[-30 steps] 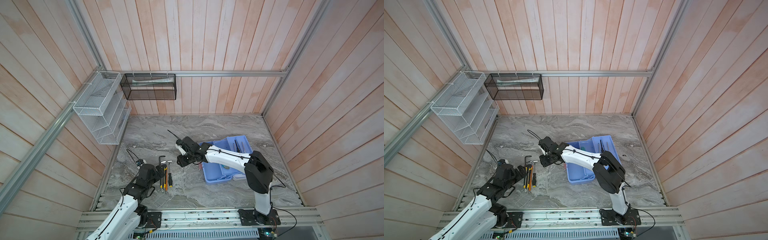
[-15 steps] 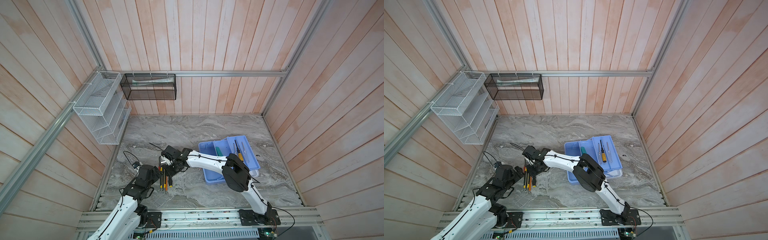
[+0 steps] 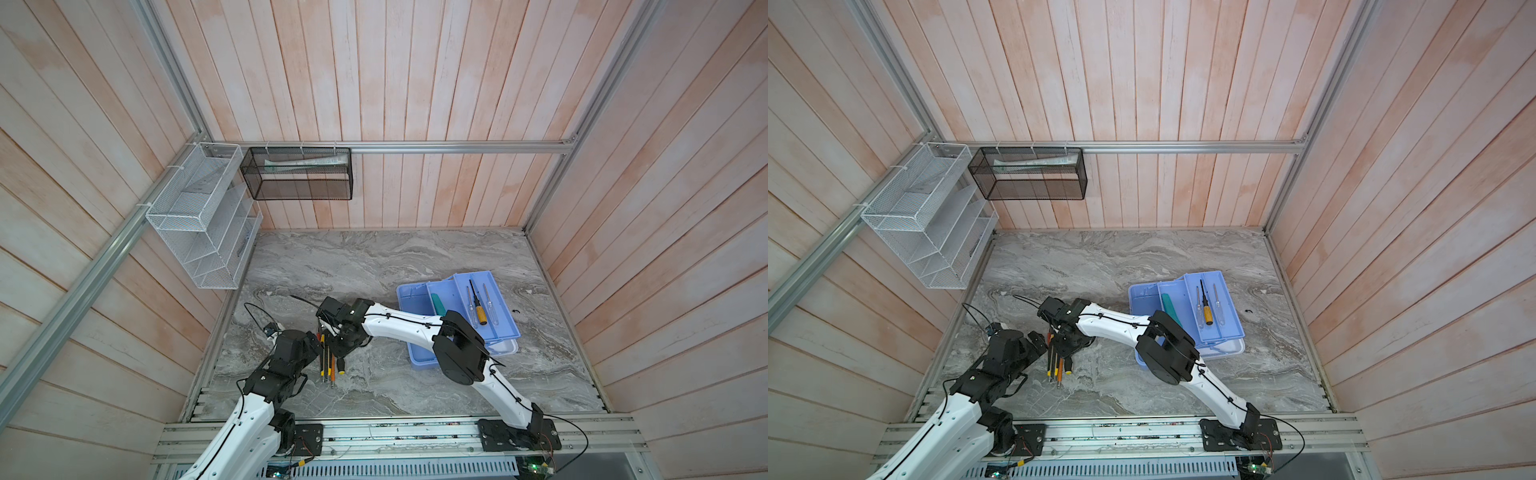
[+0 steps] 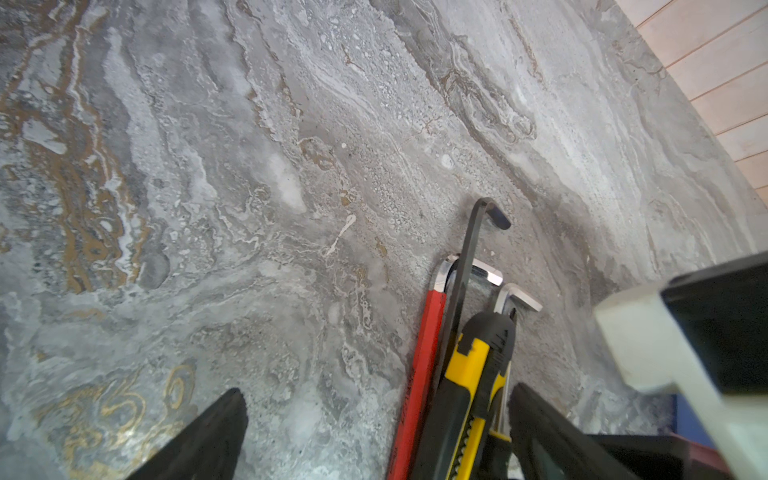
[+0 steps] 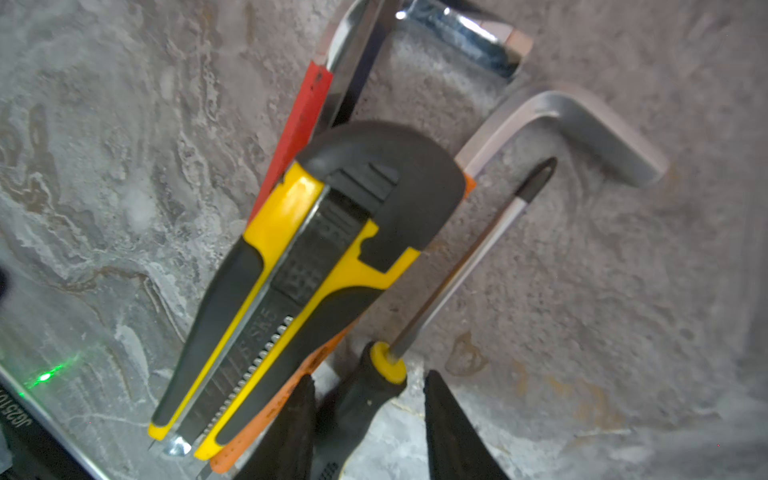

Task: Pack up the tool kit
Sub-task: 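Move the right gripper back to the yellow-black screwdriver in the pile, then grasp the yellow-black screwdriver with the right gripper and lift it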

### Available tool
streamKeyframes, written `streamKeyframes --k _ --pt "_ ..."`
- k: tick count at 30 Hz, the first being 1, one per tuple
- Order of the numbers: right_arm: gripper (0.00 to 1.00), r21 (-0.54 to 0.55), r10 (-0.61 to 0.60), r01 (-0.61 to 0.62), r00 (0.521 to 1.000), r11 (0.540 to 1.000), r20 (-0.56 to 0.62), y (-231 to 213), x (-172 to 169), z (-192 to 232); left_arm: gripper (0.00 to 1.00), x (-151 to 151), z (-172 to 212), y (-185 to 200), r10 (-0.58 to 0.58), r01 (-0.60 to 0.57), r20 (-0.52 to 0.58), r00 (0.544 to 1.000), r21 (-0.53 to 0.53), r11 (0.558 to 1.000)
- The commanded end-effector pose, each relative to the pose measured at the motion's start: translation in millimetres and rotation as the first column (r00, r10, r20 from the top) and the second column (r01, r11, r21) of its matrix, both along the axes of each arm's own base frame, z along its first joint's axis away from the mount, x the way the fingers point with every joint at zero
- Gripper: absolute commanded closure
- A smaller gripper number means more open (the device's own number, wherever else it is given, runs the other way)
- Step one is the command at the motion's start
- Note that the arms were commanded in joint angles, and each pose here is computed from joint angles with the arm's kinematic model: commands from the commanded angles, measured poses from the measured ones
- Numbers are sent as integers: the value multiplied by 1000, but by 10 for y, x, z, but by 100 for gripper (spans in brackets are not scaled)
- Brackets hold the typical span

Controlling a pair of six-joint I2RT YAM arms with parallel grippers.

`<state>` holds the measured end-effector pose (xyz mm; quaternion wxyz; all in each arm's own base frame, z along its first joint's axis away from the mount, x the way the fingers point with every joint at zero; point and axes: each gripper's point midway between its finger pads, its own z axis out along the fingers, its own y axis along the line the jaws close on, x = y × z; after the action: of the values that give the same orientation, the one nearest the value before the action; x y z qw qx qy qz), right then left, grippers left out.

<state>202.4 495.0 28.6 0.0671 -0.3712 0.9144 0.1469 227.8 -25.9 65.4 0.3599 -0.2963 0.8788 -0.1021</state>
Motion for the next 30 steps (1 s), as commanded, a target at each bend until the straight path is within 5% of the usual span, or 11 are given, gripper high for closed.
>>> streamKeyframes --k 1,14,20,30 --pt "59 -76 10 -9 1000 997 9 -111 0 -104 0 15 19 -16 -20 20 5 1000 3 1000" --pt "80 -227 -6 28 995 973 97 -497 115 -97 0 26 27 -51 -43 43 13 999 -1 999" --pt "64 -156 -40 53 996 986 82 -431 116 98 0 22 23 -51 -41 41 13 999 -4 999" --pt "59 -5 -77 78 994 997 72 -235 131 422 0 26 31 -56 -45 45 15 999 -4 999"
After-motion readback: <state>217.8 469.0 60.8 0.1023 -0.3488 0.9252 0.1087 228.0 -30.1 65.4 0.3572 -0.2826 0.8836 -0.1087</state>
